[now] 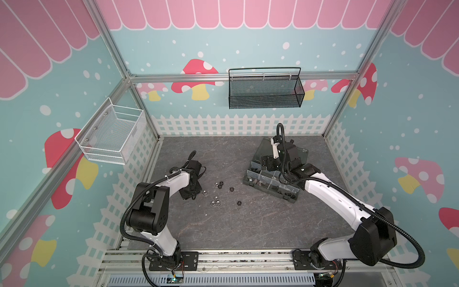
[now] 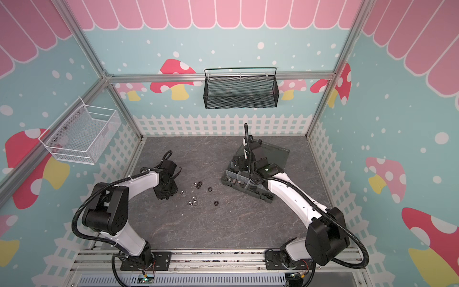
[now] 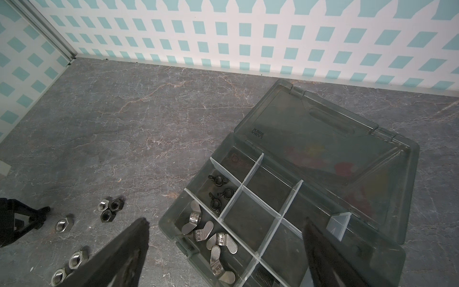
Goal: Sort the screws and nuts into containers
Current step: Pick up the nut from the middle-left of the table.
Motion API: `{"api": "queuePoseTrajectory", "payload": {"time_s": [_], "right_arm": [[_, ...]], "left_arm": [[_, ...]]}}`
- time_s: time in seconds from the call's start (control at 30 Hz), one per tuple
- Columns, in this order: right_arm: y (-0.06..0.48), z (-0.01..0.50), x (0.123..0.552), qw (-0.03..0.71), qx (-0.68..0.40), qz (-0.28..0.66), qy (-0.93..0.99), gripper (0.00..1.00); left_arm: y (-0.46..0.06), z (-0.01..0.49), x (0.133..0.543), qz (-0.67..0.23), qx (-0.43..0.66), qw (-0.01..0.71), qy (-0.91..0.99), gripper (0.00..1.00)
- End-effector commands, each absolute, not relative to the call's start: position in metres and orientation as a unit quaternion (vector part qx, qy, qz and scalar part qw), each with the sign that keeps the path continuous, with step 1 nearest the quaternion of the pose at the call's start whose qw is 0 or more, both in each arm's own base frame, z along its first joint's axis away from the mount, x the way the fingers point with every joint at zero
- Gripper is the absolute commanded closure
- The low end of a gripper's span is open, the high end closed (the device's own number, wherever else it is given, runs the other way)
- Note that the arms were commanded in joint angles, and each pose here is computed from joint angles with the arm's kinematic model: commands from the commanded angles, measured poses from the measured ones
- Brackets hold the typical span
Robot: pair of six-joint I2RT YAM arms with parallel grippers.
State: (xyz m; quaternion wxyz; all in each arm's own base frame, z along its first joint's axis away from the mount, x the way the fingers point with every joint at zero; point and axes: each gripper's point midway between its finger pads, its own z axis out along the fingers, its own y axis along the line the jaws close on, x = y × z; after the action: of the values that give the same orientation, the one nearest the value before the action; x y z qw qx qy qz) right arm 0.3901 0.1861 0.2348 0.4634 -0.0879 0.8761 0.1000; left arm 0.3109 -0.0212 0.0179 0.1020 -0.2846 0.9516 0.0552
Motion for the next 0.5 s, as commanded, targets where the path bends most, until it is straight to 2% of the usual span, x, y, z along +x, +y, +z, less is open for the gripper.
{"api": "queuePoseTrajectory", "payload": {"time_s": [0.0,0.17,0.47], "right_arm": [[0.1868,0.2321,0.3933,0.463,-0.082,0.104,0.876,0.03],[0.1854,0.2294,0.3922,0.461,-0.082,0.101,0.878,0.03],[0.1859,0.2309,0.3926,0.463,-0.082,0.102,0.877,0.03]], "left_arm": [[-0.0171,0.0072,0.3025,0.064,-0.290,0.087,0.951,0.62],[-0.0173,0.0032,0.3037,0.066,-0.288,0.085,0.951,0.64],[-0.0168,0.0035,0.3061,0.064,-0.290,0.085,0.951,0.60]]}}
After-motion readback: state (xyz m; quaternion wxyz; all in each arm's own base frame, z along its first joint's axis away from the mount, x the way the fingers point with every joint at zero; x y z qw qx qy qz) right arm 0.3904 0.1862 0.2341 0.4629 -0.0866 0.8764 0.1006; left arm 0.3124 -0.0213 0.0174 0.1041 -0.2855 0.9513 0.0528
